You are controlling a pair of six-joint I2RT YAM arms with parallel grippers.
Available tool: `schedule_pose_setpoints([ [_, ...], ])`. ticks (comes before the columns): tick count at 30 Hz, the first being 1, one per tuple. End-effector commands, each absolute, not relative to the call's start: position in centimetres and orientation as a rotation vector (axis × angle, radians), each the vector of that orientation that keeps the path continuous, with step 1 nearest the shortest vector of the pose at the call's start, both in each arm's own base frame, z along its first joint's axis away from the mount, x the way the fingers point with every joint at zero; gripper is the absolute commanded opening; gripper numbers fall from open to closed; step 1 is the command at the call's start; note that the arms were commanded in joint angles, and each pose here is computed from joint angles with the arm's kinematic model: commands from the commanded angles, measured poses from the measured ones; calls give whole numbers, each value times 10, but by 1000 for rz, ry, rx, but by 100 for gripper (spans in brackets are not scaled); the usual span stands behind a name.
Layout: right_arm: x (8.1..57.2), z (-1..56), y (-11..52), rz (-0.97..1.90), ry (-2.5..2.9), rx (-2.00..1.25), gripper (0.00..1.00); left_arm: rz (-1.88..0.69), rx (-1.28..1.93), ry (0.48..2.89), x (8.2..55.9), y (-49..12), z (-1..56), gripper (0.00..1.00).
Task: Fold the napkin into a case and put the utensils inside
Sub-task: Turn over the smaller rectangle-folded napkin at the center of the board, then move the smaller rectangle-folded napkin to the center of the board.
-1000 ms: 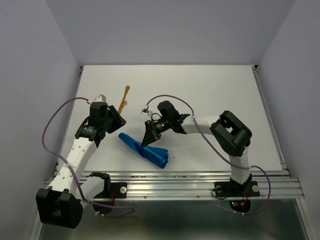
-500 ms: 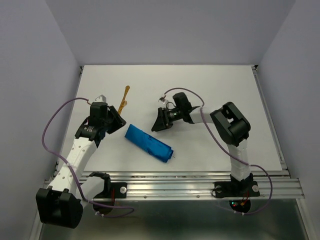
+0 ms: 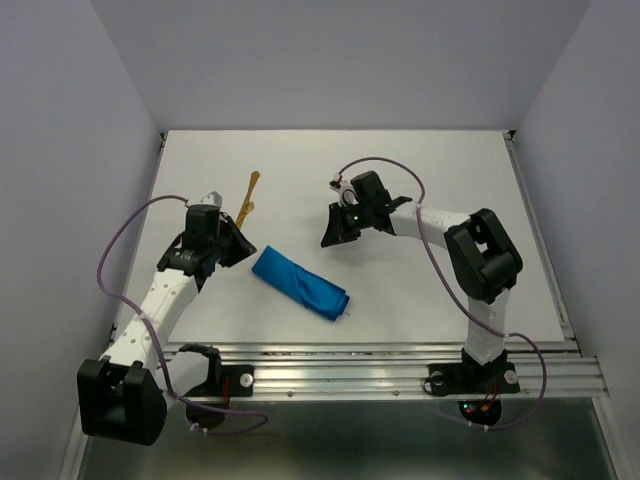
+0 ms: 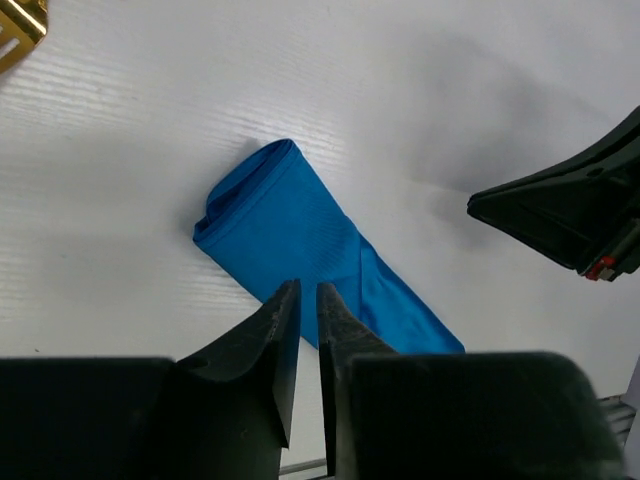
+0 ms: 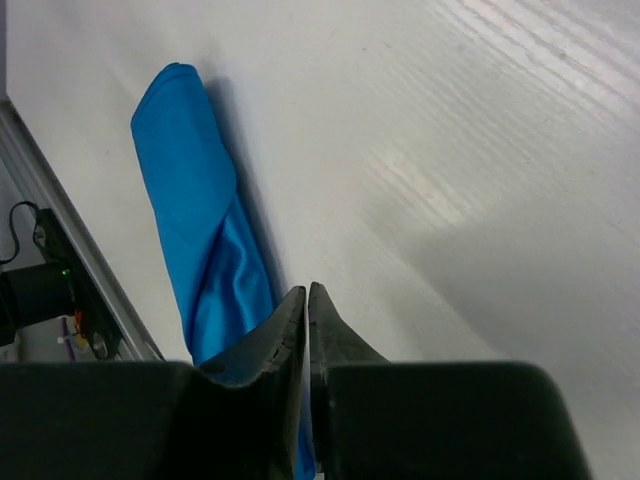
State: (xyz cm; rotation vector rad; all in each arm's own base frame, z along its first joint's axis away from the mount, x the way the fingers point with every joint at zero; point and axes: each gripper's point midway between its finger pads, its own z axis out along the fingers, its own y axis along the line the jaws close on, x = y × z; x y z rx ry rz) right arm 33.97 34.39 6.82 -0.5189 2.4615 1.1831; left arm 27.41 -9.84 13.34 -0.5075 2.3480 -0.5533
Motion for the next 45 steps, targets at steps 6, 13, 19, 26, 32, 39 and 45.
schedule_pose_setpoints([
  [6, 289, 87, 339, 803, 2490, -498, 1, -667, -422, 2394, 278, -124, 113, 12],
  [13, 244, 69, 323, 775, 2639, -306, 1, -627, -476, 2466, 291, -128, 70, 8],
  [19, 233, 48, 303, 680, 2697, -182, 1, -622, -515, 2509, 303, -132, 46, 7],
  [26, 247, 32, 288, 489, 2703, -182, 1, -583, -513, 2584, 308, -133, 21, 7],
  [32, 248, 81, 311, 487, 2555, -271, 1, -595, -471, 2549, 313, -134, 44, 6],
  [39, 226, 106, 336, 497, 2491, -316, 1, -550, -439, 2481, 310, -124, 82, 9],
  [45, 209, 73, 339, 471, 2572, -328, 1, -517, -483, 2551, 295, -120, 58, 9],
])
